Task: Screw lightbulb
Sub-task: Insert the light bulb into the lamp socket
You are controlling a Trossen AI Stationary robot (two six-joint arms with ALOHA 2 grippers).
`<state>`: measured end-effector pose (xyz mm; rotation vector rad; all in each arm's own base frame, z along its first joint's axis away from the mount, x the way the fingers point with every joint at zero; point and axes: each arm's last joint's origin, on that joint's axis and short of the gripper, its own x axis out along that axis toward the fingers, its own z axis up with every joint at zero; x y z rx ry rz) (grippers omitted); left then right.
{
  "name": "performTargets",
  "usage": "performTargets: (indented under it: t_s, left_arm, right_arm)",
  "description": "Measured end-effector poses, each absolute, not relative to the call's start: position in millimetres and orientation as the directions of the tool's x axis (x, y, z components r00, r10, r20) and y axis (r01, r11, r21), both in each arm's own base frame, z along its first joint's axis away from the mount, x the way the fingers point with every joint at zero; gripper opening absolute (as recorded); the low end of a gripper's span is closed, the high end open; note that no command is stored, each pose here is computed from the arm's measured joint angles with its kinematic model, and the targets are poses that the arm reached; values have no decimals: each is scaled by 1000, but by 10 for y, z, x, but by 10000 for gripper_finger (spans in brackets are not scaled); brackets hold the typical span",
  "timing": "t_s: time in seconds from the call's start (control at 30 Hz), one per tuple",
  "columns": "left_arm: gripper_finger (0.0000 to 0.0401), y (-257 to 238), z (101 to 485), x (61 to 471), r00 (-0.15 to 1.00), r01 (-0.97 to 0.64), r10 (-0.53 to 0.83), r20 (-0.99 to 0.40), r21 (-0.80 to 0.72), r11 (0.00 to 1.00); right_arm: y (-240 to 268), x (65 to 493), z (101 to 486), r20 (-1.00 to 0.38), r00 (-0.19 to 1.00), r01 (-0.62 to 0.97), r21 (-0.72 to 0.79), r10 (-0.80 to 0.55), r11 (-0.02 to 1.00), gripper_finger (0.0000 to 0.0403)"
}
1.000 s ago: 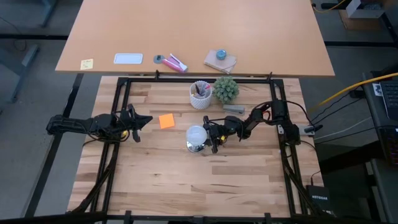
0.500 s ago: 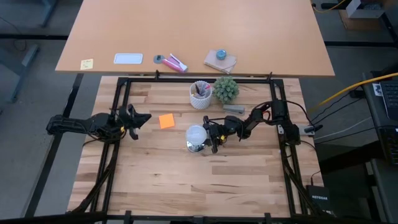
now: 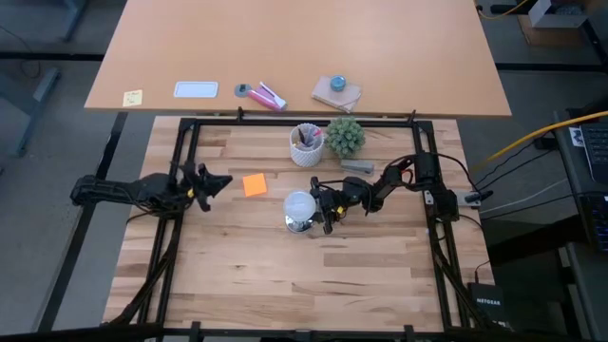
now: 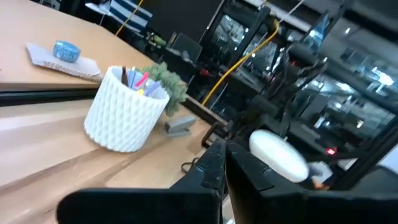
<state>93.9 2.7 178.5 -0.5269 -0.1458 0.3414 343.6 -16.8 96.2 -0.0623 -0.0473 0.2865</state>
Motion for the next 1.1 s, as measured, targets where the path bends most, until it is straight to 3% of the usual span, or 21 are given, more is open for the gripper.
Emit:
performTargets:
  t_s: [0.4, 0.77, 1.1]
  left_arm:
    - [5, -30, 1793, 1127, 957, -241, 287, 30, -465, 852]
    - [5, -208, 1752, 1533, 974, -157, 204, 94, -361, 919]
    - [5, -344, 1772, 2054, 988, -146, 156, 12, -286, 947]
  right_arm:
    - [-168, 3435, 961, 37, 958, -280, -68, 283, 957, 172]
    - [-168, 3435, 961, 37, 958, -280, -68, 283, 957, 172]
    - [-168, 3435, 961, 37, 958, -280, -68, 283, 957, 172]
